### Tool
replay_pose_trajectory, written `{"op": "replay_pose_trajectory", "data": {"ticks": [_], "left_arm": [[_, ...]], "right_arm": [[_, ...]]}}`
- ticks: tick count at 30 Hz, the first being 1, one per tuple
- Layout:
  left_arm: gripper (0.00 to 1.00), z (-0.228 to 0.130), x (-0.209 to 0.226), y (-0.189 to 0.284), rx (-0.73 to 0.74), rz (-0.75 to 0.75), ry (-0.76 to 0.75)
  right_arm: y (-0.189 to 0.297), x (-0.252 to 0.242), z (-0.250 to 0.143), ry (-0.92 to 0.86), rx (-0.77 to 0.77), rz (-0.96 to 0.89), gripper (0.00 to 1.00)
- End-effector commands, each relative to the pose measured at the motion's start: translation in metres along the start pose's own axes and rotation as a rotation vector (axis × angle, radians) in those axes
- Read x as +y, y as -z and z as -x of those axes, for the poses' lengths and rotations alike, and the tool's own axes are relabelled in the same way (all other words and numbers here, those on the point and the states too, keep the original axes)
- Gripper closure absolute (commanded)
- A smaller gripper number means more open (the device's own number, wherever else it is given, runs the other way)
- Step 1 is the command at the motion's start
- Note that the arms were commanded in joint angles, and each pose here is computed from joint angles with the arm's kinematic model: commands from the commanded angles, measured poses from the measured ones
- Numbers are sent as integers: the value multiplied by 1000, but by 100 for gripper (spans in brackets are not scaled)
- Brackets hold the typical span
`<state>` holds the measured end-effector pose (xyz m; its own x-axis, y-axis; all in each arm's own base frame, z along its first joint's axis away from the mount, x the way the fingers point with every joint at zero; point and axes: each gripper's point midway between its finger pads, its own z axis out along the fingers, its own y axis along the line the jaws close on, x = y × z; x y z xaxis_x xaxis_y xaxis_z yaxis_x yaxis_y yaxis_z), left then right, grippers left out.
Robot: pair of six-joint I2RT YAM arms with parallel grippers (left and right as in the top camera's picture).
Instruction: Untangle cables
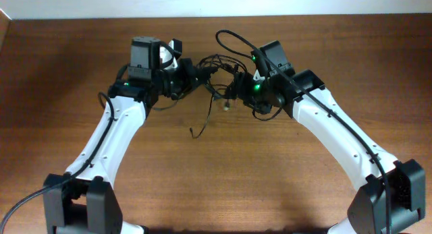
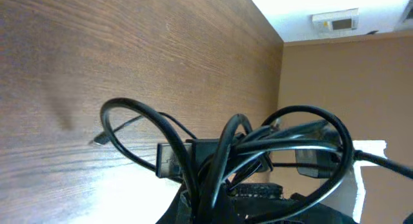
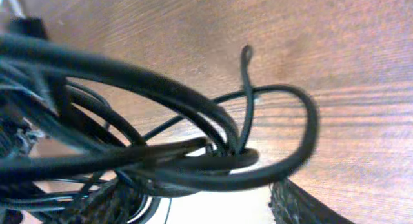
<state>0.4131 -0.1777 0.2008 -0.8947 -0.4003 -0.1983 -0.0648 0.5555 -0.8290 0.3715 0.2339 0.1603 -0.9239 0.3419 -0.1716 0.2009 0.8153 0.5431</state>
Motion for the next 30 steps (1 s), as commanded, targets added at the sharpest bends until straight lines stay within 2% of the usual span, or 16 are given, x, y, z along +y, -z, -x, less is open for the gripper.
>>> {"op": "replay_pose_trajectory", "data": {"ticks": [1, 5, 7, 9, 12, 18, 21, 26, 27, 29, 30], "left_arm": [[100, 17, 8, 19, -49, 0, 54], [100, 22, 7, 29, -36, -46, 74], [100, 22, 5, 32, -20, -73, 79], [100, 16, -2, 34, 19, -115, 86], [100, 10, -8, 35, 58, -151, 117], [100, 2, -16, 37, 106, -194, 143], [100, -2, -21, 38, 136, -220, 156], [100, -12, -32, 43, 201, -282, 152], [100, -15, -35, 44, 219, -299, 151], [100, -17, -37, 46, 236, -315, 149], [100, -17, -37, 46, 237, -316, 149]], "right_arm": [[25, -27, 19, 26, -57, -74, 27], [51, -47, 36, 9, -84, -72, 28], [57, -34, 38, 161, -51, 41, 36], [57, -11, 30, 418, -19, 173, 37], [57, 5, 24, 579, -19, 254, 37], [58, 15, 37, 648, -93, 258, 37], [56, 8, 54, 660, -173, 161, 37], [60, 20, 77, 699, -300, 125, 55], [62, 23, 83, 704, -330, 123, 62], [65, 18, 96, 698, -388, 68, 83], [67, 13, 103, 683, -411, 25, 91]]}}
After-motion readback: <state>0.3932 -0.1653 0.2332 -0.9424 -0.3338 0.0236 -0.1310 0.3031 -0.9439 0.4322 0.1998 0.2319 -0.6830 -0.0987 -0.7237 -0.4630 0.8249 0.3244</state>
